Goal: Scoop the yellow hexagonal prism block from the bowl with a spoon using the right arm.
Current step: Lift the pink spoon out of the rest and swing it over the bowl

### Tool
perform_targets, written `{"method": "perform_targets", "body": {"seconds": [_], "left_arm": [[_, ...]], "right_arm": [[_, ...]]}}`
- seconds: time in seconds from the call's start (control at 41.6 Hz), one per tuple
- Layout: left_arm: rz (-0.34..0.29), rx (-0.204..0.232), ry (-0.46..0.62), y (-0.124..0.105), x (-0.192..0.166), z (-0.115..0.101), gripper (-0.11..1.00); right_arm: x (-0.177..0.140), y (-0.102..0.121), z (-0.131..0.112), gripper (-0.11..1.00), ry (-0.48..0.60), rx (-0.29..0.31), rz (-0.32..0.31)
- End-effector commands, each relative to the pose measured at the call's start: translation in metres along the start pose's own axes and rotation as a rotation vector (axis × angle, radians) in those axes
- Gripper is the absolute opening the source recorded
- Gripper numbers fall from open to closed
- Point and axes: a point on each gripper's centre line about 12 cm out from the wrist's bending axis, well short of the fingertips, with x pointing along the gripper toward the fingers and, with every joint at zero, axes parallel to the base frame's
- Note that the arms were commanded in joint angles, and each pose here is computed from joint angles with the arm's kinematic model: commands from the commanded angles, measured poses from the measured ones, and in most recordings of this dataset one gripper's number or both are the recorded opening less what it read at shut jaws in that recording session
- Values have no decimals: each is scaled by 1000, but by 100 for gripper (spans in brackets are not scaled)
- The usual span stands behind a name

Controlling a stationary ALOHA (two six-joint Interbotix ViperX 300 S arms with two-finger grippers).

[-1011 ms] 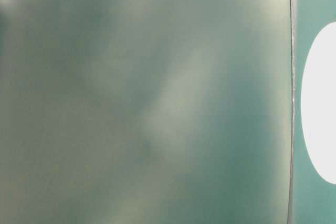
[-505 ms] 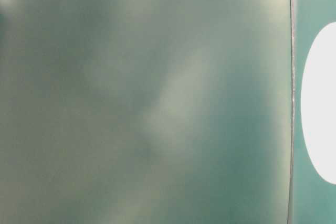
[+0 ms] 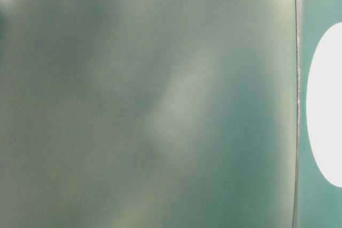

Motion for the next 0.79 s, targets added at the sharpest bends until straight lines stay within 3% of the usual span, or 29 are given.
{"method": "perform_targets", "body": {"seconds": [0.0,0.529,0.77], "left_arm": [[3,1,6,1,2,1,28],[3,0,12,1,2,1,28],[3,1,14,1,2,1,27]], "right_arm": [[2,2,16,25,-28,10,7],[-5,-36,69,25,13,47,-52],[-3,-53,96,25,109,43,-43]]}}
